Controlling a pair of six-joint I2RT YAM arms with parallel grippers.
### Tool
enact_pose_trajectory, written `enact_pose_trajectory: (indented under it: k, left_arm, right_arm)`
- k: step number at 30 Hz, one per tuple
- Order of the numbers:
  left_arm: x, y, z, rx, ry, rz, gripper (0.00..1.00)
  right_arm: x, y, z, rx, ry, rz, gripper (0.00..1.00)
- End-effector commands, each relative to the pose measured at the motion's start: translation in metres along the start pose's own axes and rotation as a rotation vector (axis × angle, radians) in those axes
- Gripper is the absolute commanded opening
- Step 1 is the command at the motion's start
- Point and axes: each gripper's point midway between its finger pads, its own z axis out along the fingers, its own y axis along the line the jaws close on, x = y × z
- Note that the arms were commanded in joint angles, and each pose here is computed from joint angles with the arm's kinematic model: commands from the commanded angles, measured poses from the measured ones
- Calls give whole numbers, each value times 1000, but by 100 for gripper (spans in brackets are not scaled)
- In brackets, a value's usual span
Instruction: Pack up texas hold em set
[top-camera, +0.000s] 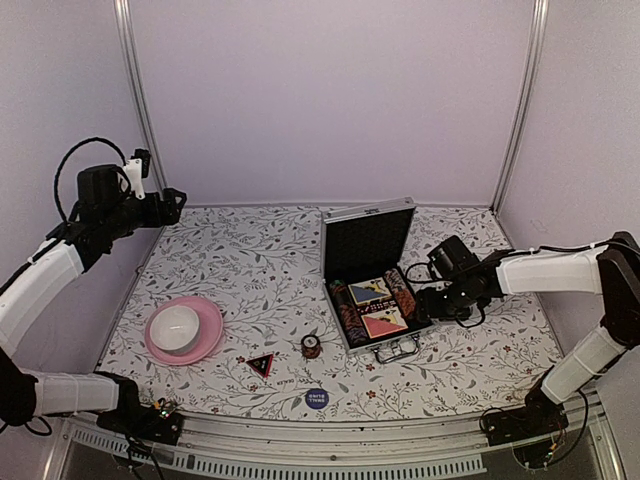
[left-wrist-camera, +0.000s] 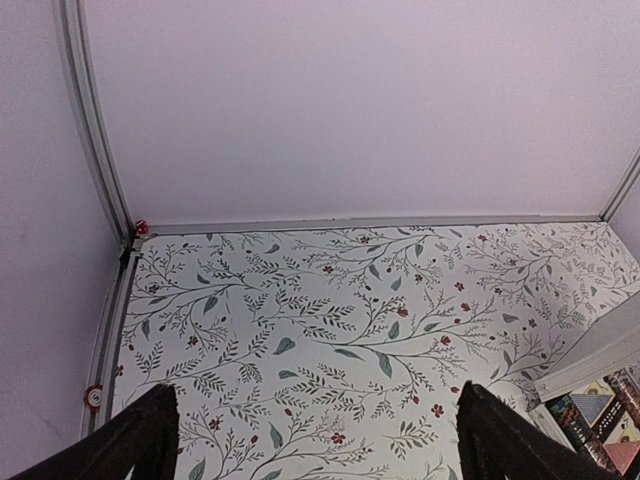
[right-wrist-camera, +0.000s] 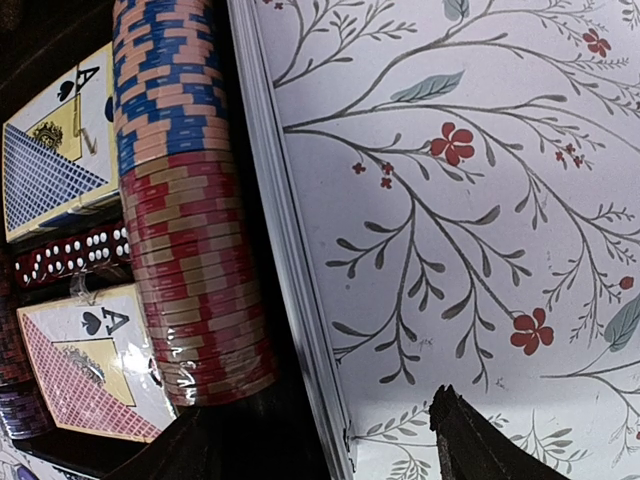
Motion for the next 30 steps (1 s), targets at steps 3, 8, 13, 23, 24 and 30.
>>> enact_pose_trajectory:
  k: [3, 8, 13, 23, 24, 30]
  left_arm:
    - [-2, 4, -2, -10, -17, -2, 97]
    - [-2, 4, -2, -11, -16, -1, 97]
    - [-1, 4, -2, -10, -15, 2, 97]
    - [7, 4, 4, -8, 10, 1, 97]
    - [9, 4, 5, -11, 14, -1, 97]
    - [15, 5, 8, -27, 31, 9, 97]
  right_arm:
    - [-26, 8, 2, 6, -63, -6, 73]
    - [-35, 12, 3, 1, -82, -9, 73]
    - [-34, 12, 3, 2, -82, -10, 73]
    - [-22, 3, -22, -15, -101, -49, 75]
    - [-22, 3, -27, -20, -110, -50, 75]
    - [-34, 6, -54, -65, -177, -50, 78]
